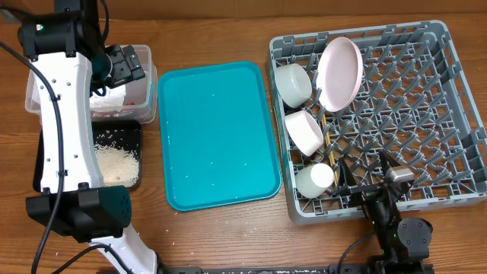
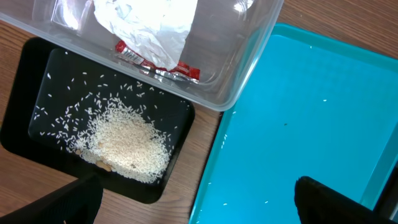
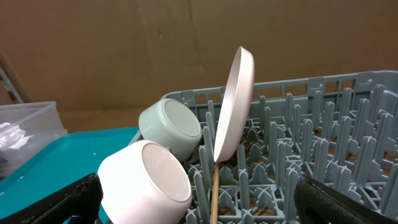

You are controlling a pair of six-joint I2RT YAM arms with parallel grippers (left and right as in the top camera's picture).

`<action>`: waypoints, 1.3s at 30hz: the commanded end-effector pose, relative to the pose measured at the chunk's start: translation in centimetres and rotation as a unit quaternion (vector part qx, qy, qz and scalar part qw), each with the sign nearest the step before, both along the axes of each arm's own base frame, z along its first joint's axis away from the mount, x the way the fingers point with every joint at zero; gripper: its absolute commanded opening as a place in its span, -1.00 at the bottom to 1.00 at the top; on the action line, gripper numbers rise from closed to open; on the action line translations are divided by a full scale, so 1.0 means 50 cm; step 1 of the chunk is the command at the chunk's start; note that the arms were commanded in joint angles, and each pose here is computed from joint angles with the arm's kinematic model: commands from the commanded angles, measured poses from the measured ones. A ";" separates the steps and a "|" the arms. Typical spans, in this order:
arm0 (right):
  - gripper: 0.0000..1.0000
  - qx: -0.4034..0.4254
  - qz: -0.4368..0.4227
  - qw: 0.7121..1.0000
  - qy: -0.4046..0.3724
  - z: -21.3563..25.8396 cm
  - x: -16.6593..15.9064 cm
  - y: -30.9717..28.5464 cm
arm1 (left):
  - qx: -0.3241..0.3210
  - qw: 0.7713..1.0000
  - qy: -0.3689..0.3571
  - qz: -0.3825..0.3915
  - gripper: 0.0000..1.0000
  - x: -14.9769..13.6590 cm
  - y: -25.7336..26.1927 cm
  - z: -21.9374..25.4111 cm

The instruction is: Sort waste into correct bins and load items into the dishwasher

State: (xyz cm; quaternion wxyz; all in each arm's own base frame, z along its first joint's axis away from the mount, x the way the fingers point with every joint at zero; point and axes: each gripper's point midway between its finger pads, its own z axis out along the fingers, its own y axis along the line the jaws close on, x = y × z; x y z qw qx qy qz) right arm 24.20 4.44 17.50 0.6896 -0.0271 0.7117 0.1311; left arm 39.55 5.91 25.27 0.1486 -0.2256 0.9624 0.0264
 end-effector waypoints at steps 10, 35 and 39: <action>1.00 0.000 0.002 1.000 -0.003 -0.003 0.000 0.001 | 0.003 1.000 -0.017 -0.011 1.00 -0.003 -0.006 0.026; 1.00 0.000 0.002 1.000 -0.003 -0.003 0.000 0.001 | 0.025 0.880 -0.336 -0.335 1.00 -0.078 -0.267 0.186; 1.00 0.000 0.002 1.000 -0.003 -0.003 0.000 0.001 | 0.031 0.870 -0.361 -0.333 1.00 -0.127 -0.260 0.082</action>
